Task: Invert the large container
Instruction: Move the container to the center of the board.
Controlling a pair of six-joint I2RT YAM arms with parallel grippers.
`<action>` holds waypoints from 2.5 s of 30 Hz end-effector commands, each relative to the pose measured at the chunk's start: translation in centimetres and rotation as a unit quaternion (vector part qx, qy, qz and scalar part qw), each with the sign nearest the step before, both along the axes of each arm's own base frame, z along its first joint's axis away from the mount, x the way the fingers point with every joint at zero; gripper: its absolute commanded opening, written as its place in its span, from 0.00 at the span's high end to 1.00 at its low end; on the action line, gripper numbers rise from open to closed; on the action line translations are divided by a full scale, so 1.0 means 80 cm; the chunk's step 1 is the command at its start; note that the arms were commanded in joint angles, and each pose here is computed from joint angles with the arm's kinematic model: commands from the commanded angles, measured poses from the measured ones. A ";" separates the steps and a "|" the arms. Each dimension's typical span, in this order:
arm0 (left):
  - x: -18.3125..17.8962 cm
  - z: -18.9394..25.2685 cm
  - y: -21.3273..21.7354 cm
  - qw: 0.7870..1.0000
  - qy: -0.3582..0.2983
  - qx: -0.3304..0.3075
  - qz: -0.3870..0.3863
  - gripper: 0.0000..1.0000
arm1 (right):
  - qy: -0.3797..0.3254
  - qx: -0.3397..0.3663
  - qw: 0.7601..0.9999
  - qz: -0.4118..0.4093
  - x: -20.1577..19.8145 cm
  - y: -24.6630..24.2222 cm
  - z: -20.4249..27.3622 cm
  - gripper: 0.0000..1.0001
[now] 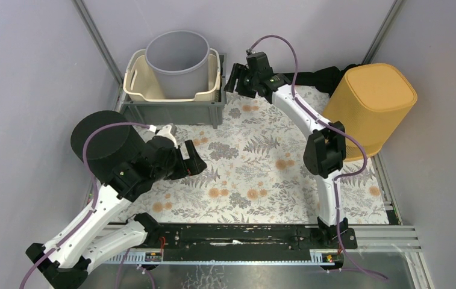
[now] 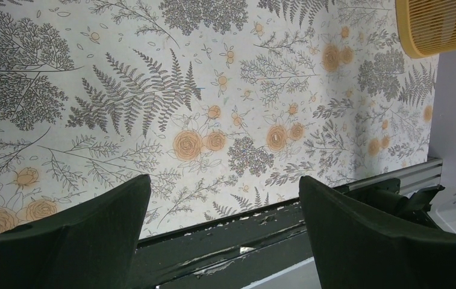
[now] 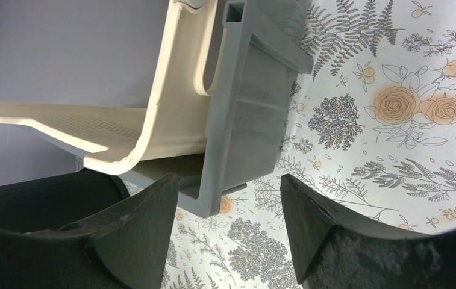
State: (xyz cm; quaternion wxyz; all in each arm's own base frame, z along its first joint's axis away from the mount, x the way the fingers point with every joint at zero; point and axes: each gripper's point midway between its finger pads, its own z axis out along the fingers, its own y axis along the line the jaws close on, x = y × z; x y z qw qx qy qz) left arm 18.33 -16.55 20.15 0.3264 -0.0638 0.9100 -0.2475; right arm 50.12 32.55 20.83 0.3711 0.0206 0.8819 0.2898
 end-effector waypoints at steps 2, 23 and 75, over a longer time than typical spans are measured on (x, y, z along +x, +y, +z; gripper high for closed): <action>0.005 0.011 0.006 1.000 -0.020 -0.009 0.021 0.00 | -0.033 0.010 0.999 0.011 0.012 0.017 0.022 0.30; 0.004 0.008 0.007 1.000 -0.018 -0.005 0.018 0.00 | 0.007 -0.085 0.996 -0.015 -0.002 0.045 -0.063 0.54; -0.011 0.000 0.011 1.000 -0.004 -0.011 0.017 0.00 | 0.053 -0.186 0.950 -0.246 -0.006 -0.283 -0.092 0.72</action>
